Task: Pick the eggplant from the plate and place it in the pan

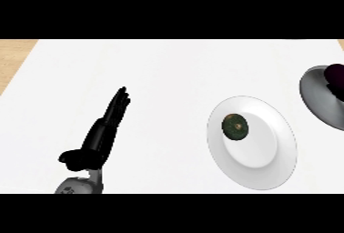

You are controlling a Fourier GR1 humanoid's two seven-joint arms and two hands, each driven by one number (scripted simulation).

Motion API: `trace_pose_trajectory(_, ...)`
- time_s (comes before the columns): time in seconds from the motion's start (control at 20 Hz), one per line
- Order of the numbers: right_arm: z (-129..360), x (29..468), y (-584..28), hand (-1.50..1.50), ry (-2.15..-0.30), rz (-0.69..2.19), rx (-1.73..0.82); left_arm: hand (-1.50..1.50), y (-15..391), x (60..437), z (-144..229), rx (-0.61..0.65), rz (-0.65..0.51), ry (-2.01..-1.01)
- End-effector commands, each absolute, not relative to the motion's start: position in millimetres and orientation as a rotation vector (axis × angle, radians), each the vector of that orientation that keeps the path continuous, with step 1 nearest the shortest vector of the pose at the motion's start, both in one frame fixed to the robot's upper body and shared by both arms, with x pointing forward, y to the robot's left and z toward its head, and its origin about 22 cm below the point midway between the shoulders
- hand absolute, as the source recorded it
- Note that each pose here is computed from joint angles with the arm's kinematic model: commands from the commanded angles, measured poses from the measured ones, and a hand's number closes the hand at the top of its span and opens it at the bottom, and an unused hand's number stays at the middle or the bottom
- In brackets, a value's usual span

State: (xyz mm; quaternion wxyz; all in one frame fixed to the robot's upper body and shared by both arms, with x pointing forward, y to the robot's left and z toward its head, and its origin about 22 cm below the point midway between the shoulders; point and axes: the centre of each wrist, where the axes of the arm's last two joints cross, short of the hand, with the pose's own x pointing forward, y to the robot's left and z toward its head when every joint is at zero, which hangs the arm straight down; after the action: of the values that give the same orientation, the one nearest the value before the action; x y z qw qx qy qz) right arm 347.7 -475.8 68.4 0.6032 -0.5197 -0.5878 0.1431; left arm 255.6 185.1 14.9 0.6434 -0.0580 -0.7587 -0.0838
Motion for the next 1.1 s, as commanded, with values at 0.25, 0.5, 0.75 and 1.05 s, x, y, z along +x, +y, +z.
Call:
trace_pose_trajectory(0.25, 61.8, 360.8, -461.7, -1.50, -1.314, 0.396, -0.887, 0.00, 171.3, 251.8, 12.1, -0.156, -0.194, -1.720)
trace_pose_trajectory(0.5, 71.0, 359.9, -469.0, -1.50, -1.556, 0.186, -0.858, 0.00, 186.0, 254.9, 12.4, -0.107, -0.168, -1.726)
trace_pose_trajectory(0.75, 83.8, 345.8, -494.3, -1.50, -1.613, 0.010, -0.785, 0.00, 184.1, 252.1, 11.2, -0.122, -0.149, -1.728)
trace_pose_trajectory(1.05, 79.8, 311.9, -527.6, -1.50, -1.649, -0.069, -0.574, 0.00, 184.7, 245.3, 3.4, -0.095, -0.158, -1.703)
